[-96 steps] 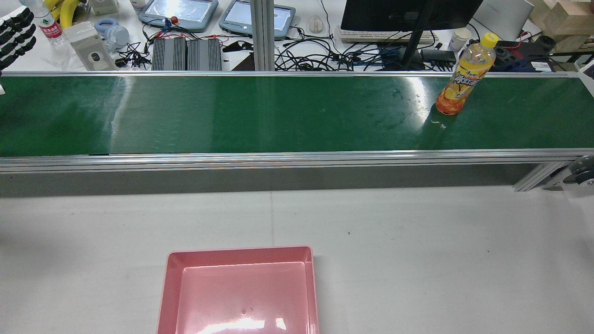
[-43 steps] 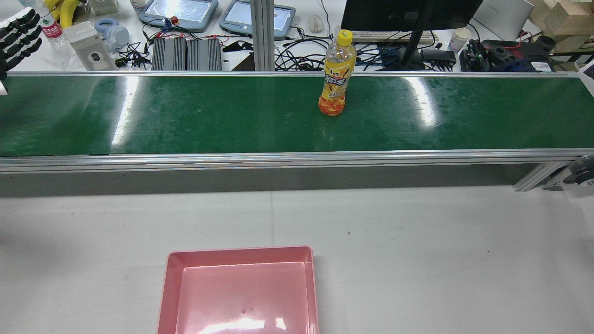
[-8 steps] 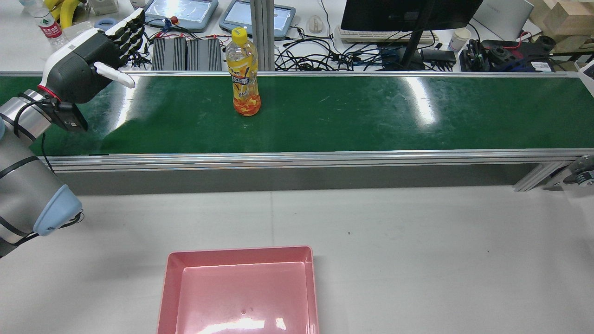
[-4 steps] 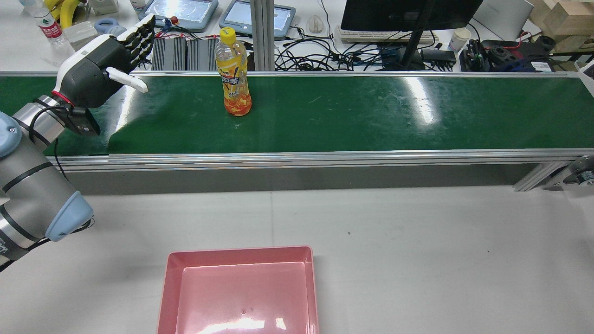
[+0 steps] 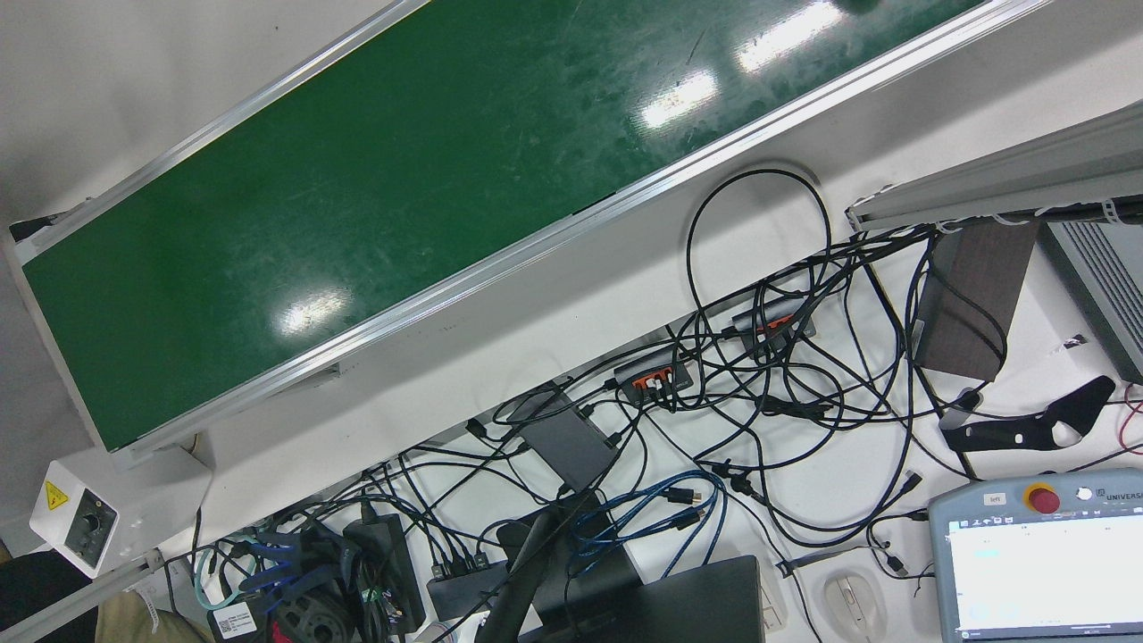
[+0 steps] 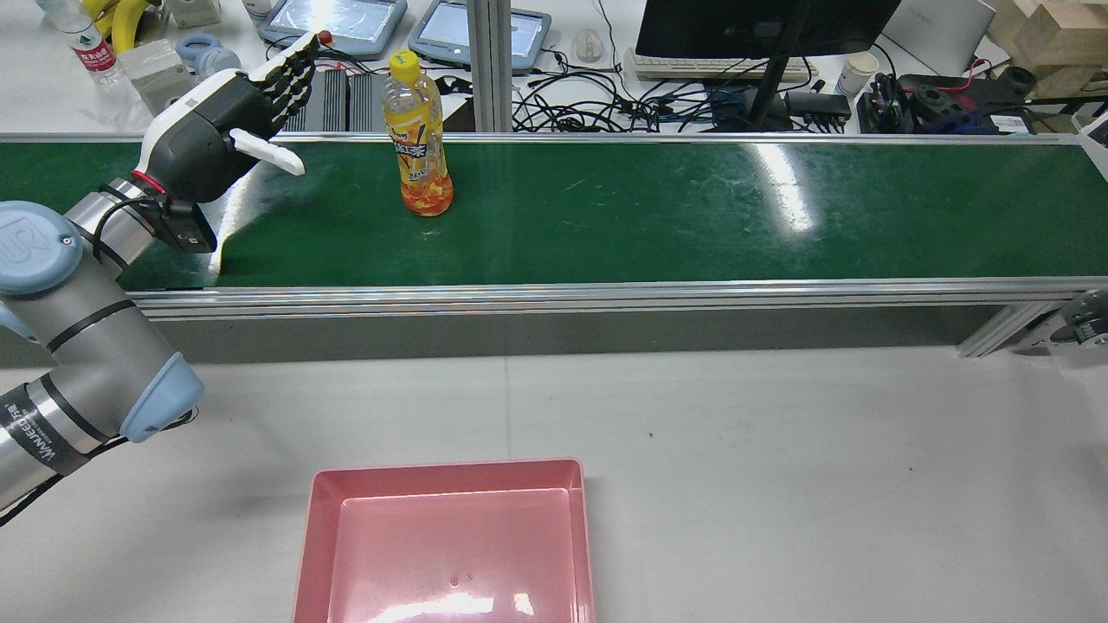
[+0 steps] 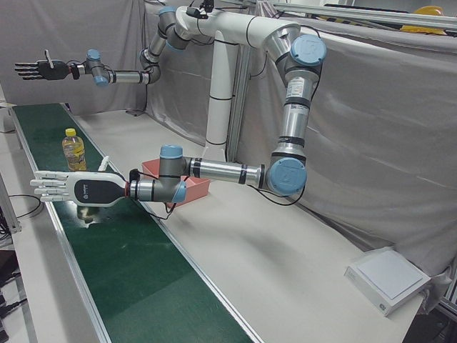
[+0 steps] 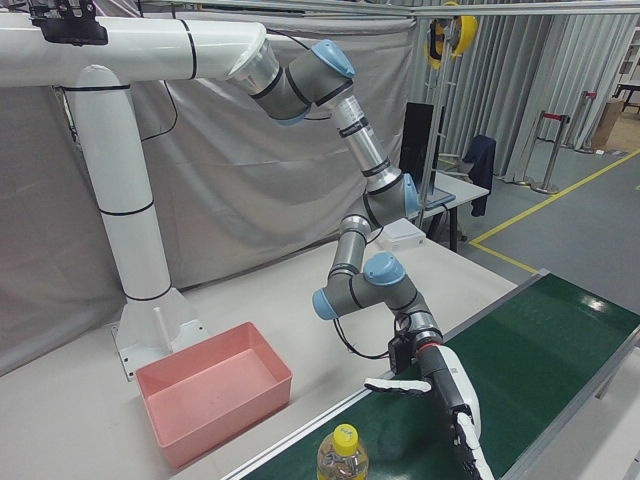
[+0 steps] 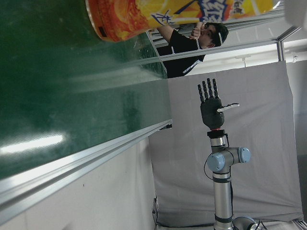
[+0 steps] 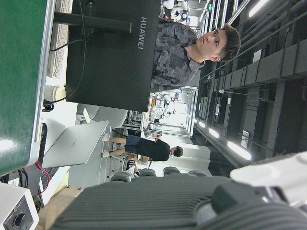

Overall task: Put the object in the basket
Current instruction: 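Bring the open left hand around the bottle and close fingers on it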

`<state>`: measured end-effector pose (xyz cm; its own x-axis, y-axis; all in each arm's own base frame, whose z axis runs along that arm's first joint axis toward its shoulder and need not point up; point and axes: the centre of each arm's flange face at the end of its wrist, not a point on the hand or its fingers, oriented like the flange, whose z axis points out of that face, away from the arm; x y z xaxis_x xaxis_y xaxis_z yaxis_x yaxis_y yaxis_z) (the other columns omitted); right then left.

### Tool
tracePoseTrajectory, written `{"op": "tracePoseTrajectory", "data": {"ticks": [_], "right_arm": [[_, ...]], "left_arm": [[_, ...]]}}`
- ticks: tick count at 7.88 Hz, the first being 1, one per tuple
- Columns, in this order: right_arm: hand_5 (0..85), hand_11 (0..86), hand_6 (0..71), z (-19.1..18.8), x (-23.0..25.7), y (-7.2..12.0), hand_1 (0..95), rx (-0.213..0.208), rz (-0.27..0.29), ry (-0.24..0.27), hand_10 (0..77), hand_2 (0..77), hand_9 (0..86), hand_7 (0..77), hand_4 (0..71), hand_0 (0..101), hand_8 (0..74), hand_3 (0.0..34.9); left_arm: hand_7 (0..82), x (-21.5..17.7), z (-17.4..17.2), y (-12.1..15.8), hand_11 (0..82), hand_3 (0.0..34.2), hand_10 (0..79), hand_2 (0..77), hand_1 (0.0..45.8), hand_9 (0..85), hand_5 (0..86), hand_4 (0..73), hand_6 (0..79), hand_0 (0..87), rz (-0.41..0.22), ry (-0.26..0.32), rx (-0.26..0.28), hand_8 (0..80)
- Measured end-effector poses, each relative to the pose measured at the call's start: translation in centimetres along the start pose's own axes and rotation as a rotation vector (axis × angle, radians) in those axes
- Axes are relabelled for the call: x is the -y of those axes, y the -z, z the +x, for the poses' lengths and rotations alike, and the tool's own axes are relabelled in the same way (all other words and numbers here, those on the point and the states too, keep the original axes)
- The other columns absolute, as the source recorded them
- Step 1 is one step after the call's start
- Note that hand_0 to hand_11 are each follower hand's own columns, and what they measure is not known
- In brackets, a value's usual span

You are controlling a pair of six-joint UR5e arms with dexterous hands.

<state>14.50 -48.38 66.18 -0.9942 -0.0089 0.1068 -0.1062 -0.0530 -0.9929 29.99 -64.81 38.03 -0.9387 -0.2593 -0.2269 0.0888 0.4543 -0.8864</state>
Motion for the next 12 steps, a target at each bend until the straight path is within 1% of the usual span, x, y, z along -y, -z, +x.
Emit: {"op": "tracePoseTrajectory", "data": {"ticks": [2,5,9,10,11,12], "right_arm": [[0.0,0.0,0.0,0.0,0.0,0.0,0.0,0.0,0.0,0.0,0.0,0.5,0.0,0.5,0.0,0,0.0,0.1],[0.0,0.0,0.0,0.0,0.0,0.0,0.0,0.0,0.0,0.0,0.0,0.5,0.0,0.5,0.0,0,0.0,0.1],[0.0,0.0,0.0,0.0,0.0,0.0,0.0,0.0,-0.001,-0.001,0.0,0.5,0.0,0.5,0.0,0,0.0,0.0],[0.0,0.0,0.0,0.0,-0.1,0.0,0.0,0.0,-0.001,-0.001,0.0,0.5,0.0,0.5,0.0,0,0.0,0.0],[0.0,0.0,0.0,0.0,-0.1,0.0,0.0,0.001,-0.001,-0.001,0.0,0.5,0.0,0.5,0.0,0,0.0,0.0],[0.0,0.0,0.0,-0.1,-0.1,0.0,0.0,0.001,-0.001,-0.002,0.0,0.5,0.0,0.5,0.0,0,0.0,0.1]], "left_arm": [[0.5,-0.8,-0.2,-0.7,0.5,0.3,0.5,0.0,5.4,0.5,1.1,7.1,0.0,58.5,-0.015,0.006,0.002,0.5],[0.5,-2.7,-2.3,-1.6,0.5,0.3,0.5,0.0,5.4,0.5,1.1,7.6,0.0,58.3,-0.042,0.027,0.026,0.5],[0.5,-4.5,-3.2,-2.8,1.1,0.3,0.5,0.0,5.4,0.5,1.1,8.7,0.0,58.5,-0.066,0.038,0.033,0.5],[0.5,-5.4,-3.2,-3.5,0.5,0.3,0.5,0.0,6.5,0.5,1.1,10.4,0.0,61.6,-0.072,0.04,0.033,0.5],[0.5,-6.4,-3.2,-4.0,0.5,0.3,0.5,0.0,6.5,0.5,1.1,10.4,0.0,61.6,-0.05,0.035,0.038,0.5],[33.3,-7.0,-2.9,-4.3,38.7,0.0,29.5,0.0,14.7,32.7,44.7,25.1,16.4,67.7,-0.01,0.026,0.022,24.5]]}}
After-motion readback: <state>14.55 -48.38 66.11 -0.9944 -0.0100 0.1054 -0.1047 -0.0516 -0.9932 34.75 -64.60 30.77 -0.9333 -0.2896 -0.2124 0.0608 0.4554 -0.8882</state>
